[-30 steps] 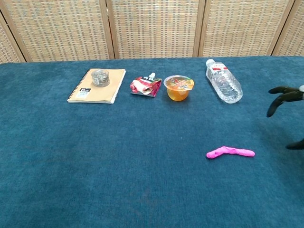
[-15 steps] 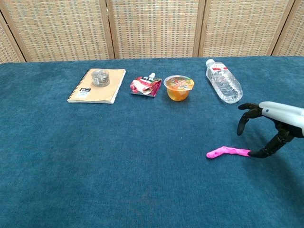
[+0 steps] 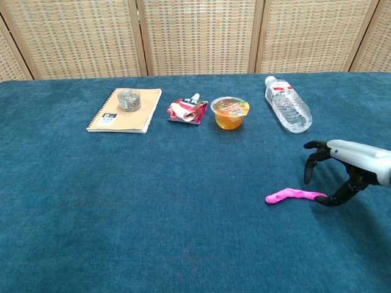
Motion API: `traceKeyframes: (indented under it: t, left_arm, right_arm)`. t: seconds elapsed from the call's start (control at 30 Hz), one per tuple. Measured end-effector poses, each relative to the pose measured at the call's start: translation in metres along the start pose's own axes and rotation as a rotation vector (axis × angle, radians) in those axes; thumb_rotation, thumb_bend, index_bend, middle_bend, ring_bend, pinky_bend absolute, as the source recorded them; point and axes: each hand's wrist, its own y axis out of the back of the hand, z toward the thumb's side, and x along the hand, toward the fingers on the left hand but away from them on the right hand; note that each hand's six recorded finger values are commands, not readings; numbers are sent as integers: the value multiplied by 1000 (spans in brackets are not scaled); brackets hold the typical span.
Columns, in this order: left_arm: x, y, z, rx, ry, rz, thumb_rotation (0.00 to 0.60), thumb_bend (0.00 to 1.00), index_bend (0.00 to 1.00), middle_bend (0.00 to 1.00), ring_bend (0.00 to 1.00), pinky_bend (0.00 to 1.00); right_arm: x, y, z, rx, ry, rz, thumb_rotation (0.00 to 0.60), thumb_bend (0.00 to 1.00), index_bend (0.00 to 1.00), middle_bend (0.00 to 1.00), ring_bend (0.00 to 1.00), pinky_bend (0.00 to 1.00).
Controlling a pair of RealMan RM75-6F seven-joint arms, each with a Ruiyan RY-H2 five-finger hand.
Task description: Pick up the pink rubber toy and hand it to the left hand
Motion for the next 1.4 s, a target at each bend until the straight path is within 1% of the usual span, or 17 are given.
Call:
traceKeyframes:
  t: [0.17,0.57,0.83,1.13,1.4]
  left_arm:
    - [2,0,1,1,1,-1,600,0,0,0,0,0]
    - [3,1,1,1,8,-1,600,0,0,0,0,0]
    - [5,1,2,-1,9,0,600,0,0,0,0,0]
    - [5,1,2,-1,9,-3,600,0,0,0,0,0]
    - [9,-2,5,-3,-4,-17,600,0,0,0,0,0]
  right_arm:
    - [-2,-5,2,-7,0,13,600,465,478,0,0,0]
    - [-6,-11,-1,-21,-6,10,600,490,509,0,0,0]
    - [-8,-16,2,-29,2,14,600,528,559,0,0,0]
    - [-8,-12,3,-44,6,-7,600,579,610,0,0,0]
    - [-8,0,12,-116,19,-23,600,580,627,16,0,0]
